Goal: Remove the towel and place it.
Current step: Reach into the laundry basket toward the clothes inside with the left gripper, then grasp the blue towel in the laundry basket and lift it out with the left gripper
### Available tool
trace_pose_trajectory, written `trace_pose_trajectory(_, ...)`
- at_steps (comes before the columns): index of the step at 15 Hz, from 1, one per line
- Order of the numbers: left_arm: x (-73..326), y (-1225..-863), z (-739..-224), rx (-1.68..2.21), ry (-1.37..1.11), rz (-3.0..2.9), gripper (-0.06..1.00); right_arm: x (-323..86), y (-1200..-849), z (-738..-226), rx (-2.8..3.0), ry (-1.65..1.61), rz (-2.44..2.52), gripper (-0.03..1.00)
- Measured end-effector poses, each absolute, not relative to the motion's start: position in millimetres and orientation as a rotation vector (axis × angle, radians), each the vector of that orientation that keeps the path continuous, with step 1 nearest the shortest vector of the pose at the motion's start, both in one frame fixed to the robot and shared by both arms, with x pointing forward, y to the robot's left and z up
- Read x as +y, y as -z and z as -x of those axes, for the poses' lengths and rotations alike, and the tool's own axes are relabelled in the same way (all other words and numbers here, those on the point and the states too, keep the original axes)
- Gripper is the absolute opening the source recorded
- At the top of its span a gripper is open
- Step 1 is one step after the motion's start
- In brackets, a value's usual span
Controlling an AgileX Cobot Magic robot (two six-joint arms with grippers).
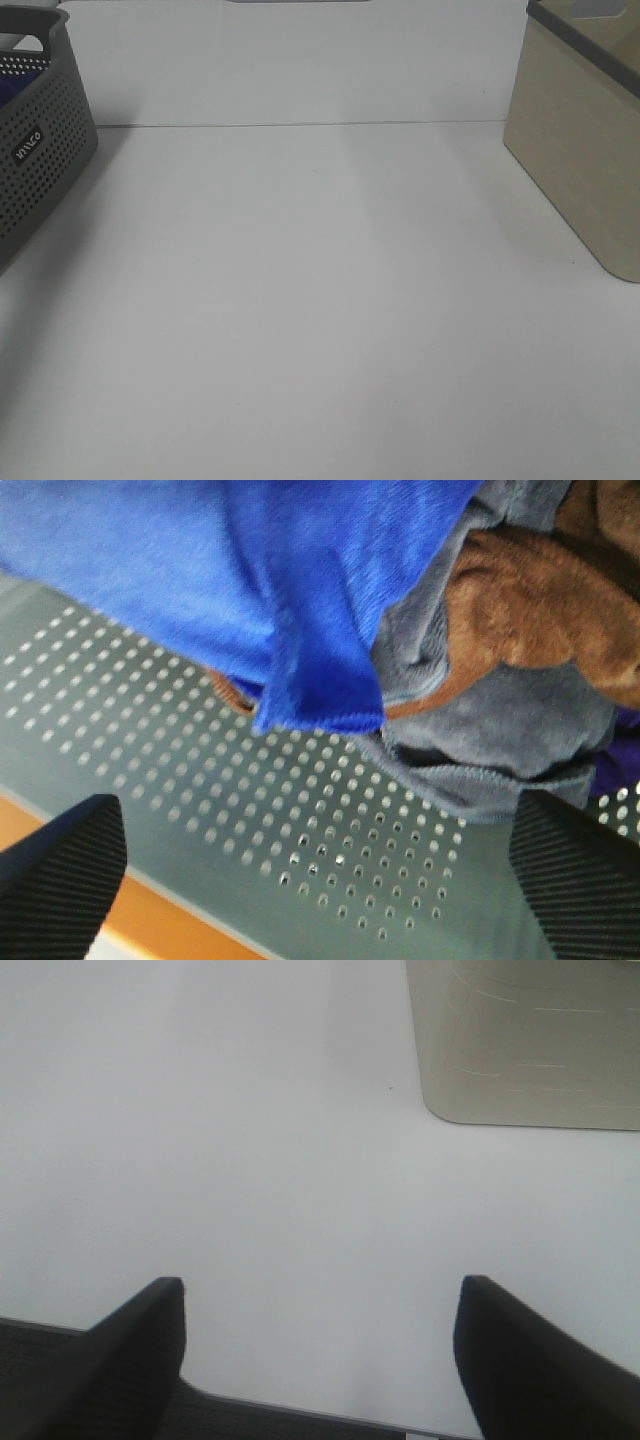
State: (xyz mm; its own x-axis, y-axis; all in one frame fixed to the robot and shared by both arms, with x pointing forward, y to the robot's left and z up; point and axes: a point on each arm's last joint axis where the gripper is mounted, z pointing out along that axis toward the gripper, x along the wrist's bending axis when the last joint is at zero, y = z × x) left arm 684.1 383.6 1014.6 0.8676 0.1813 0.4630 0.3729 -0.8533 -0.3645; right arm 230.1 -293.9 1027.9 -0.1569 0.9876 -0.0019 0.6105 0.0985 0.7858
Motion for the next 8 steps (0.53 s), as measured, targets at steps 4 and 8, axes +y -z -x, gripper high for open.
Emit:
trace_pose_trajectory(4, 385, -986, -698, -0.332, 0.574, 2.583, 0.99, -294, -1028, -230, 1.831, -0.887, -1.562, 0.74)
trace_pose_trajectory(8, 388, -967, -710, -0.304, 0.586, 2.584, 0.99, -294, -1028, -230, 1.831, -0.887, -1.562, 0.74)
